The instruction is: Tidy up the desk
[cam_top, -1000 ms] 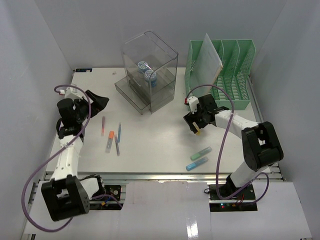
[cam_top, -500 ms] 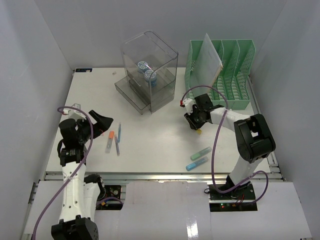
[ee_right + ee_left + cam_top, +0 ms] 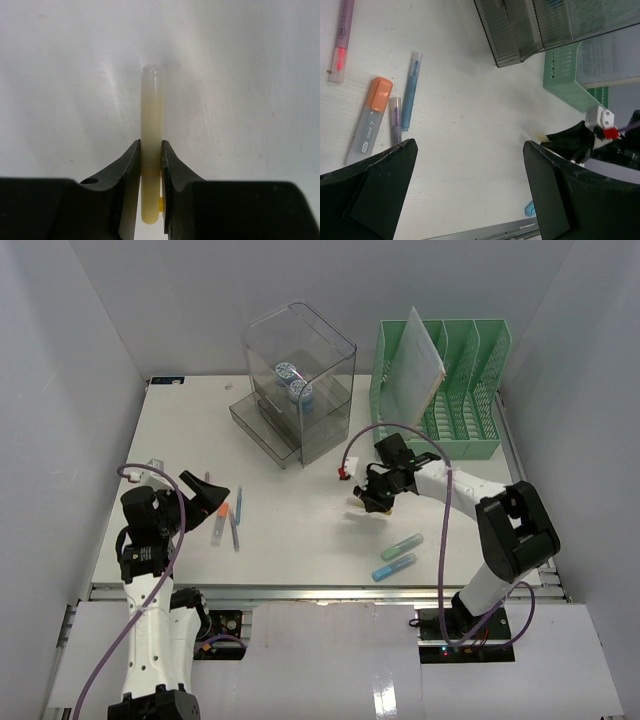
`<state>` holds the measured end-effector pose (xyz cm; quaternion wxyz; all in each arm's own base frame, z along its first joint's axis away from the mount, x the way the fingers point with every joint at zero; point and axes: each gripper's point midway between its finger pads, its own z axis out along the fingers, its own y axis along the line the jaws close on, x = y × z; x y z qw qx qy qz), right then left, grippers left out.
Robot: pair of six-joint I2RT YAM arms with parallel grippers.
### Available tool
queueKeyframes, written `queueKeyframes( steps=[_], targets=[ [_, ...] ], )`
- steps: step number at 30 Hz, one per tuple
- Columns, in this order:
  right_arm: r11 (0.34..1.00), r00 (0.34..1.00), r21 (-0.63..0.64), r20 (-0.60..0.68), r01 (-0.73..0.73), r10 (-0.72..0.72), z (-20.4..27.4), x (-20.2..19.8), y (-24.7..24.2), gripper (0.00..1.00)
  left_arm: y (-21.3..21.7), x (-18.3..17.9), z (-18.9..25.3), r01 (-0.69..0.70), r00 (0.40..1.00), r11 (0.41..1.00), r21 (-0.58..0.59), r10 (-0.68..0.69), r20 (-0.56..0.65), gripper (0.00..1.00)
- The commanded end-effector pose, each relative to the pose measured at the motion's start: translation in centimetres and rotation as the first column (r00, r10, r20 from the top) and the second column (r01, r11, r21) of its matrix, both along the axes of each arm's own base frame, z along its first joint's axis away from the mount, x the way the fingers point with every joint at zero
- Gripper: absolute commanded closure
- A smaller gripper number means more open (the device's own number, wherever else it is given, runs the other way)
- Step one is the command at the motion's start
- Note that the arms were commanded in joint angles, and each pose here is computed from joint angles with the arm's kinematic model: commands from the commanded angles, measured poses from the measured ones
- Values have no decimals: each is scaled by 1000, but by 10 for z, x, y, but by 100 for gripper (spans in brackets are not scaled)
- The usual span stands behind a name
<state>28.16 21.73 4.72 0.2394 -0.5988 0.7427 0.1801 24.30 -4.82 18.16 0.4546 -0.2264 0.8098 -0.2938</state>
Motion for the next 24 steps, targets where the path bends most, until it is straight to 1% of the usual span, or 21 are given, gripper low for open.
queueKeyframes(
  steps=[1, 2, 4, 5, 6, 7, 8, 9, 12, 14, 15, 16, 18, 20, 23, 24],
  targets=[
    [934, 924, 77, 192, -350, 330, 72, -41, 74, 92, 2, -5, -10, -31, 998, 999, -17, 30, -52, 2],
    [927, 912, 95, 240, -362, 331, 93, -34, 95, 92, 4, -5, -12, -38, 997, 999, -15, 37, -65, 2],
    [922, 908, 148, 286, -357, 306, 128, -30, 138, 92, 7, -4, -15, -56, 995, 998, -6, 55, -86, 2],
    [926, 909, 172, 314, -337, 273, 147, -16, 159, 92, 10, -3, -18, -66, 992, 998, 2, 65, -104, 2],
    [933, 924, 177, 285, -312, 255, 142, -14, 172, 92, 12, -2, -22, -79, 990, 997, 8, 79, -120, 2],
    [933, 929, 214, 297, -290, 220, 158, -4, 190, 92, 15, -1, -26, -93, 986, 996, 12, 94, -136, 2],
    [923, 928, 272, 329, -271, 176, 186, 9, 210, 92, 18, 1, -29, -108, 982, 994, 16, 109, -152, 2],
    [925, 934, 303, 336, -232, 124, 193, 23, 222, 92, 19, 3, -34, -110, 979, 994, 17, 112, -170, 2],
    [930, 935, 355, 351, -94, -40, 192, 67, 252, 92, 21, 7, -46, -100, 968, 995, 24, 103, -229, 2],
    [924, 908, 383, 388, 0, -161, 197, 99, 267, 92, 21, 9, -50, -87, 965, 996, 33, 93, -246, 2],
    [915, 882, 401, 414, 44, -223, 203, 115, 270, 92, 22, 9, -53, -84, 962, 996, 39, 92, -256, 2],
    [907, 868, 414, 423, 71, -261, 204, 124, 274, 92, 23, 10, -55, -78, 961, 996, 49, 88, -261, 2],
    [896, 838, 434, 449, 99, -310, 206, 135, 277, 91, 24, 11, -56, -64, 961, 996, 59, 78, -266, 2],
    [881, 786, 459, 499, 119, -366, 208, 148, 278, 89, 24, 11, -60, -51, 957, 997, 66, 68, -281, 2],
    [877, 738, 459, 541, 143, -404, 197, 161, 279, 87, 24, 12, -64, -42, 952, 997, 67, 60, -301, 2],
    [877, 725, 456, 552, 151, -412, 194, 166, 279, 84, 24, 12, -66, -38, 950, 997, 64, 56, -308, 2]
  ],
)
